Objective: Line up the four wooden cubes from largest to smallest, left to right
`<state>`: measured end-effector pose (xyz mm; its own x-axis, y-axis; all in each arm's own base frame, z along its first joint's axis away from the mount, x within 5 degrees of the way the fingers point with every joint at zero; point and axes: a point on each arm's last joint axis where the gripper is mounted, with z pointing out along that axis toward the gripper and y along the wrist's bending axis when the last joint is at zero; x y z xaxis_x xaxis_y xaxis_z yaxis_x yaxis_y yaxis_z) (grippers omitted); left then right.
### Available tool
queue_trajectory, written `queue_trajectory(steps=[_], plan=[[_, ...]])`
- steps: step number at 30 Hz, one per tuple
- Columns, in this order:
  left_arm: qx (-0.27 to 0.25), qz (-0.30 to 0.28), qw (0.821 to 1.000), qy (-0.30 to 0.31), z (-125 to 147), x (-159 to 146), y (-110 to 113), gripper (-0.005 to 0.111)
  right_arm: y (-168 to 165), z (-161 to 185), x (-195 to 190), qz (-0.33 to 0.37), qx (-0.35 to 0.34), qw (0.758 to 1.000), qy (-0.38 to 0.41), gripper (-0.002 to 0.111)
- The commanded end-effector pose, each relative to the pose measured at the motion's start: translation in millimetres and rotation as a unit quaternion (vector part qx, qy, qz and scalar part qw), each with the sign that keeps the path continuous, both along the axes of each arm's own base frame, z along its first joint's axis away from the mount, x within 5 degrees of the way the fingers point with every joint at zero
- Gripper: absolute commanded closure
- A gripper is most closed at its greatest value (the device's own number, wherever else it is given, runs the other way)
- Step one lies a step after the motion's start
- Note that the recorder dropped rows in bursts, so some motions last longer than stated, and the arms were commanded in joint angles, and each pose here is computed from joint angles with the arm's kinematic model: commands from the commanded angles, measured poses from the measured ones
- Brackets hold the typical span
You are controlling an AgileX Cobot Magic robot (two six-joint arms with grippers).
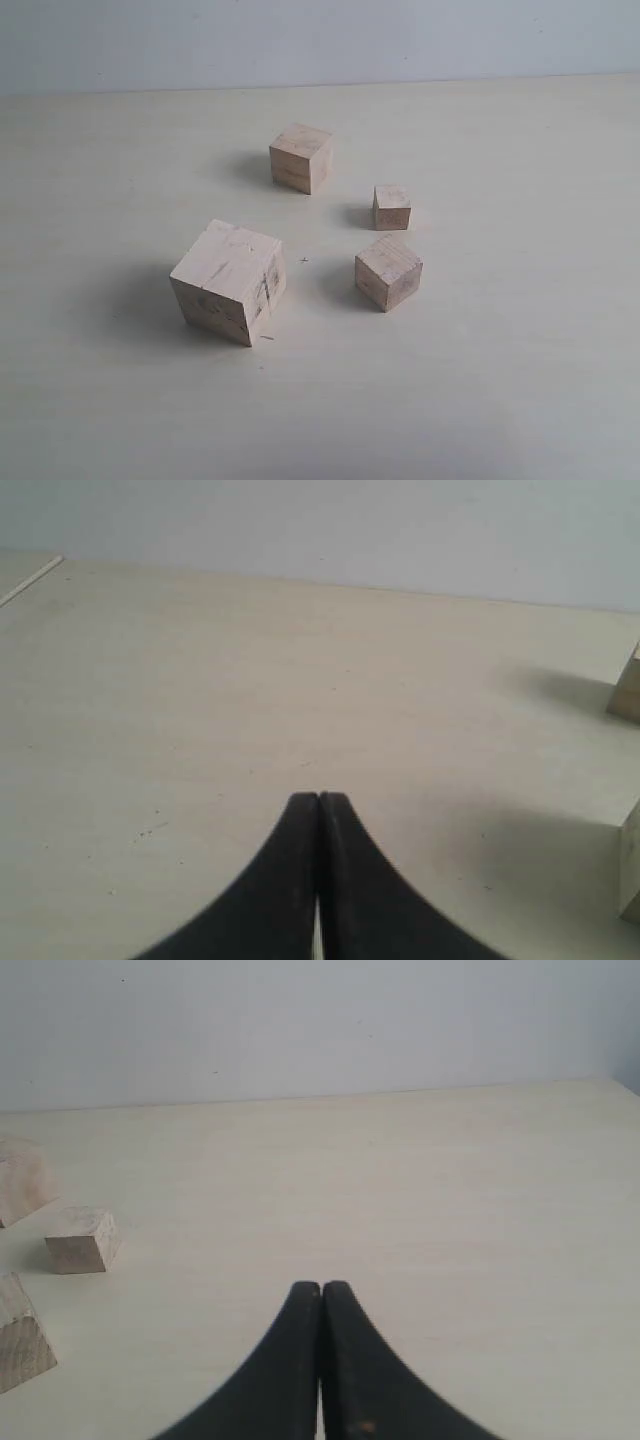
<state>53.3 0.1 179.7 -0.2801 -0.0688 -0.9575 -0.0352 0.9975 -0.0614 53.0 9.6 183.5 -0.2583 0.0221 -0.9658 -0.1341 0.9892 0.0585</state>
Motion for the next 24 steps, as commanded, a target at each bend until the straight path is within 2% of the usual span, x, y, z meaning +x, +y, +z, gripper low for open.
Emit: queue_trajectory(steps=[1,16,18,20,24], plan=[[0.001,-0.001,1.0,-0.009,1.4,-0.1,-0.1,0.107,0.0,-0.7,-0.2,0.001,-0.001,1.0,-0.004,0.108],[0.001,-0.001,1.0,-0.009,1.4,-0.1,-0.1,0.107,-0.5,0.4,0.2,-0.001,-0.008,1.0,-0.011,0.108],[0.001,-0.001,1.0,-0.009,1.4,-0.1,-0.1,0.107,-1.1,8.9,1.9,-0.007,0.004,0.998,-0.057,0.108],[0.001,-0.001,1.0,-0.009,1.4,-0.1,-0.1,0.107,-2.8,25.4,3.0,-0.02,0.047,0.989,-0.142,0.108],[0.001,-0.001,1.0,-0.009,1.4,-0.1,-0.1,0.107,-12.1,54.9,-2.6,-0.06,0.114,0.945,-0.3,0.108]])
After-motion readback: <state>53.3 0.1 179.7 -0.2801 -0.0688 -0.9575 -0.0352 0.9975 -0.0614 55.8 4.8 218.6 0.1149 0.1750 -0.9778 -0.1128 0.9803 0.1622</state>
